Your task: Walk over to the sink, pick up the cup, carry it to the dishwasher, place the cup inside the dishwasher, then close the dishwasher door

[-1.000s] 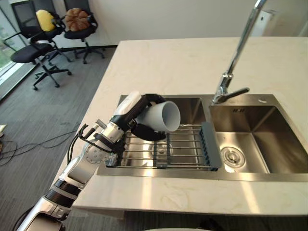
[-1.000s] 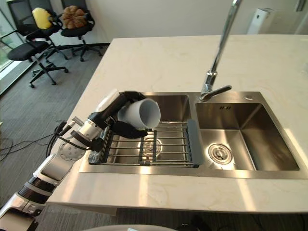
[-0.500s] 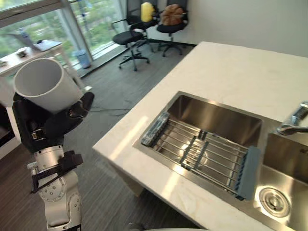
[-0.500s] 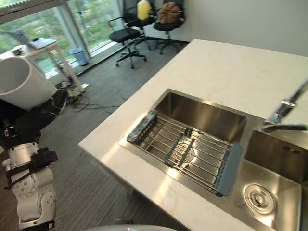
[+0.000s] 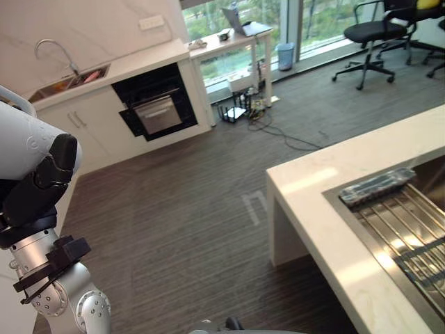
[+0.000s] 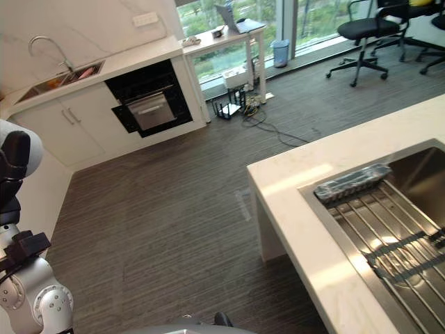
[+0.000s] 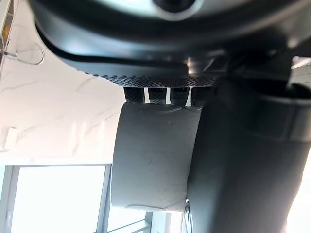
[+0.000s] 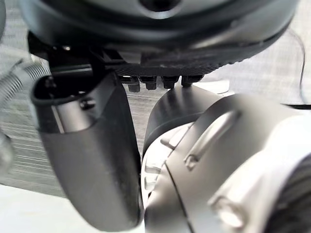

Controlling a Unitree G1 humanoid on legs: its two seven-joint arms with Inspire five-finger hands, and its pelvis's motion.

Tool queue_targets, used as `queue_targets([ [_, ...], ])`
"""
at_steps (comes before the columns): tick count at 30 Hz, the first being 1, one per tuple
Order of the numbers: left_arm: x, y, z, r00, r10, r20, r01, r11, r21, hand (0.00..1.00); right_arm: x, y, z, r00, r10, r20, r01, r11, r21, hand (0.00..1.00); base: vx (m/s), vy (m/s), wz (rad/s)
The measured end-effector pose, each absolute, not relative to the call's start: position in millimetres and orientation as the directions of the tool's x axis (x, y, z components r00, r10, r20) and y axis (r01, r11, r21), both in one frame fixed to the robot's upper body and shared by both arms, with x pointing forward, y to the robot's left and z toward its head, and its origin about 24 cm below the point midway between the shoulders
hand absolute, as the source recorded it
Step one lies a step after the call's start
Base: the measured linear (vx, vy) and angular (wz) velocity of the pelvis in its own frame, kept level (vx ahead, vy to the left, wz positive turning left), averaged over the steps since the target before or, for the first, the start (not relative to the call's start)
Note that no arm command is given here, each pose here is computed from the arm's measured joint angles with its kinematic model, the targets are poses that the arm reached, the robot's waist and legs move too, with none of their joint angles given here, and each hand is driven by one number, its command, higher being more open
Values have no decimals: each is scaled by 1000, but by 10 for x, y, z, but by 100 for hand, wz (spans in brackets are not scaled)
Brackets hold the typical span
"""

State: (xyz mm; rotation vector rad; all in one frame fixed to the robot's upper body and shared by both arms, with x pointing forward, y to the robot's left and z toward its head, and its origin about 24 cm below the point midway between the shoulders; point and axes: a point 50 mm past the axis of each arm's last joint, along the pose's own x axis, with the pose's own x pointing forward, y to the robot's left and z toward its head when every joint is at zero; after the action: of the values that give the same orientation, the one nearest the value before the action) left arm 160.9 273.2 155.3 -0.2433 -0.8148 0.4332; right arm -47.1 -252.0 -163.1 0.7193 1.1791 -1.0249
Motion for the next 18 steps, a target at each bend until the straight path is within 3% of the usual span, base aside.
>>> queue_targets([
  [2,1612,2684,1467,638,467,613,-287,882,-374,0,-444,-2566,-1622,44,-275,-961,912,404,-74,100,69,180,58],
  [5,1745,2405,1328,731,384,565,-168,903,-395,0,-366,-2641,-1589,83,-315,-945,885,459,-75,100,128,187,154],
  [7,2002,2118,1204,814,226,535,4,918,-396,0,-192,-2486,-1635,147,-295,-944,874,486,-16,100,102,67,258],
  [9,2167,1885,1003,884,119,451,86,909,-407,0,-45,-2356,-1666,196,-260,-946,863,504,40,100,123,-7,221],
  [12,2201,1671,693,950,30,311,110,900,-423,0,219,-2220,-1682,278,-207,-938,812,573,114,100,297,15,148],
  [15,2190,1507,658,950,-79,304,208,882,-423,0,289,-2190,-1672,315,-184,-931,795,586,153,100,358,-52,120],
  [18,2150,1244,673,883,-329,334,445,812,-377,0,241,-2102,-1690,287,-158,-945,781,610,135,100,358,-94,179],
])
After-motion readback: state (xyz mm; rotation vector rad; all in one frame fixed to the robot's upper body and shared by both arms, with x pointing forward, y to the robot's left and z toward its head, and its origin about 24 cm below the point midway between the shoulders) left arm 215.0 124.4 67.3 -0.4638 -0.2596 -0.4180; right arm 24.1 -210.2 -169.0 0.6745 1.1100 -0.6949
